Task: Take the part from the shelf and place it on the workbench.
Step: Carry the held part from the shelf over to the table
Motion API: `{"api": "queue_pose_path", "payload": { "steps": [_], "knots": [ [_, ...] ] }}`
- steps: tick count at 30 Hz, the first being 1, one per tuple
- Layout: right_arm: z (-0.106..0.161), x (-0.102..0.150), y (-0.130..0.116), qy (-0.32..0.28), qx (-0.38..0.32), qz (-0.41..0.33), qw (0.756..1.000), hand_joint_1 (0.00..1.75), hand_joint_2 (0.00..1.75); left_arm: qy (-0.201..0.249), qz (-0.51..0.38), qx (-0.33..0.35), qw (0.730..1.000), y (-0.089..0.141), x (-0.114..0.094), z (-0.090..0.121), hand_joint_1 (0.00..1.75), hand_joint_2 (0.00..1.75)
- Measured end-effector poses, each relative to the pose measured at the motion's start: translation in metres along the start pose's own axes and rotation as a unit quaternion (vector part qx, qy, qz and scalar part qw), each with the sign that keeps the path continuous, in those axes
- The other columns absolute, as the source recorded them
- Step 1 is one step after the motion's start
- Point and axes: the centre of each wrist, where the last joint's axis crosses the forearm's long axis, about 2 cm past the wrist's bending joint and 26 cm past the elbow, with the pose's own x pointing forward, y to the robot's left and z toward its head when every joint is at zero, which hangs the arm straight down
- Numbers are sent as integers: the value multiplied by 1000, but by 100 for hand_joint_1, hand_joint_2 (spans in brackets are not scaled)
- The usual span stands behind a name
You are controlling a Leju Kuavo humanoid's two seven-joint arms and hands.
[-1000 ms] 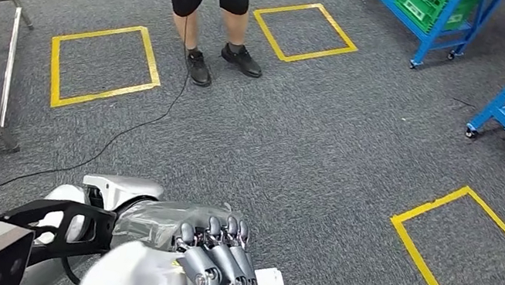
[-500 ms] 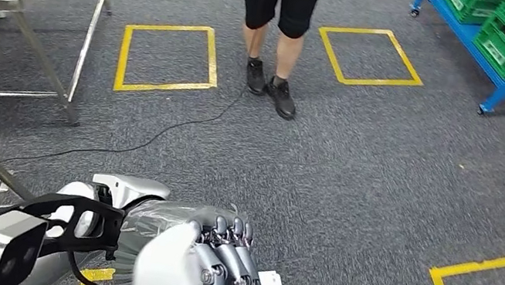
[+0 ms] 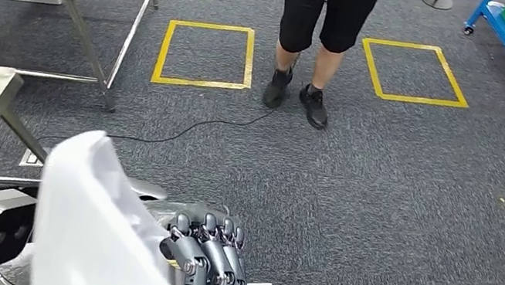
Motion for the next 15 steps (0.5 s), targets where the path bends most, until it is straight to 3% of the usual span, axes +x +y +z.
{"api": "queue_pose_path", "payload": {
  "steps": [5,10,15],
  "knots": [
    [2,1,-5,-34,-69,-100,992,0,0,-8,-12,16,1000,-2,2,9,175,175],
    [9,-12,-11,-72,-132,-261,953,0,0,-11,-5,28,1000,-5,3,18,175,175],
    [6,-18,1,-76,-123,-305,941,0,0,-4,15,36,999,-7,0,21,175,175]
  ]
}}
